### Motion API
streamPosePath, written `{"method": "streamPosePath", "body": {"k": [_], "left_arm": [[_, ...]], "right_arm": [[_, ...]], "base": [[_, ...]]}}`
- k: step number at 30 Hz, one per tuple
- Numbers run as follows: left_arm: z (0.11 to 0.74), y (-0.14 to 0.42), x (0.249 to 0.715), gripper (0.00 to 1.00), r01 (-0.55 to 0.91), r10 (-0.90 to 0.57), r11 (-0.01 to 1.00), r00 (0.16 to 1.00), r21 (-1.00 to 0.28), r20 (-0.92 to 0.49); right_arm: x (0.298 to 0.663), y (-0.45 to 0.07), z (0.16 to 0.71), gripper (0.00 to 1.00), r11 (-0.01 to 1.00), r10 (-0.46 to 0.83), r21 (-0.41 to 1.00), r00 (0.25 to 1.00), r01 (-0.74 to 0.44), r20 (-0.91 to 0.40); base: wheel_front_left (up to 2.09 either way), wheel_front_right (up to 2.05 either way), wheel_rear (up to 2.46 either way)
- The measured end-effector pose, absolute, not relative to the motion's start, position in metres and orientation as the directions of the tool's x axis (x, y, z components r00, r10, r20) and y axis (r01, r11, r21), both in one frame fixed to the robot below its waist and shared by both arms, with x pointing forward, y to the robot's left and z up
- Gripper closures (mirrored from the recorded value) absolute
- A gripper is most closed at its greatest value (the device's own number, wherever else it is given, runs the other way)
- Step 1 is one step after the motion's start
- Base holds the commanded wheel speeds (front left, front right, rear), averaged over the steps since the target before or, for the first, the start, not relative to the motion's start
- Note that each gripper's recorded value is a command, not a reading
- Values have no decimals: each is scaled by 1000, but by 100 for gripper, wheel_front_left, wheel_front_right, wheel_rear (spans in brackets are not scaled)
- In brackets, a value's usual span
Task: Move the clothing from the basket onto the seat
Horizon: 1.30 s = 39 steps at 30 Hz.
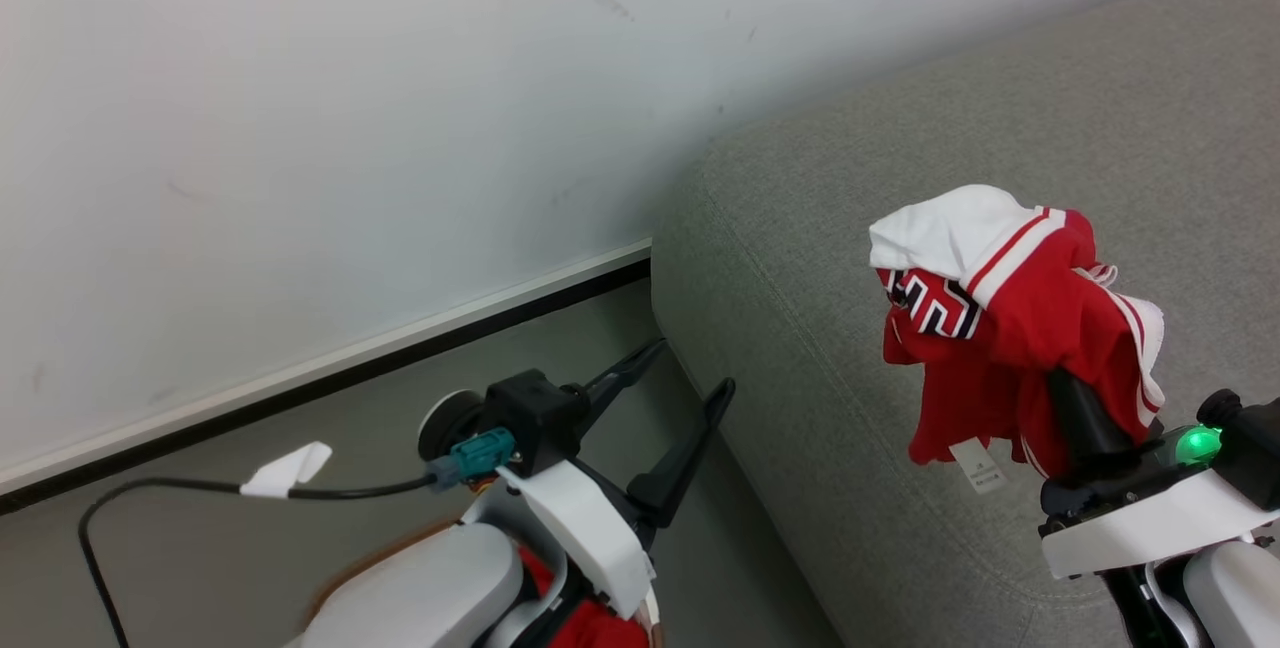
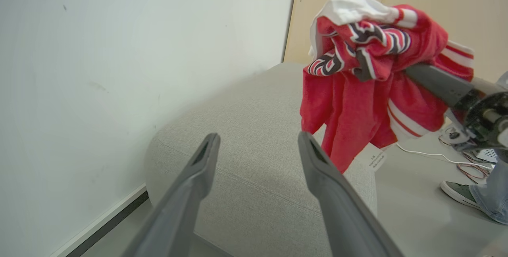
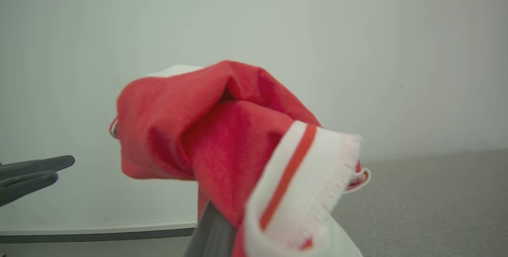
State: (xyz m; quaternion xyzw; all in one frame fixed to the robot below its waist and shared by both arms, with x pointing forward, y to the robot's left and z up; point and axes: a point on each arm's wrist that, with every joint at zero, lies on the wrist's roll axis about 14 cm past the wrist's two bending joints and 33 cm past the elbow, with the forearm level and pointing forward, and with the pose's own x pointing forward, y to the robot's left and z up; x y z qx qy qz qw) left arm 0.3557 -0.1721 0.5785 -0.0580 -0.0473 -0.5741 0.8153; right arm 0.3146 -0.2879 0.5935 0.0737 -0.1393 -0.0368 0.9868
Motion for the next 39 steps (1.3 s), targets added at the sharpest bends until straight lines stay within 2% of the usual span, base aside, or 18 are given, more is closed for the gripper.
{"method": "streamPosePath", "body": {"k": [8, 18, 21, 29, 39], "left_arm": [[566, -169, 364, 0, 947, -939, 315, 320, -58, 124], [543, -156, 405, 0, 951, -945, 305, 310, -58, 106], [531, -150, 419, 0, 947, -943, 313, 319, -73, 95], [489, -126, 459, 0, 924, -927, 364, 372, -115, 54], [432, -95, 487, 0, 880, -897, 439, 442, -181, -28]], "right_arm": [[335, -308, 592, 100, 983, -137, 151, 960, 101, 246], [403, -356, 605, 100, 973, -225, 116, 942, 202, 248], [428, -369, 592, 100, 975, -223, 20, 956, 223, 192], [486, -409, 549, 100, 945, -326, 45, 941, 324, 93], [539, -431, 469, 100, 923, -380, 10, 916, 384, -128]], "base": [[0, 0, 0], [0, 0, 0], [0, 0, 0], [0, 0, 0], [0, 0, 0]]}}
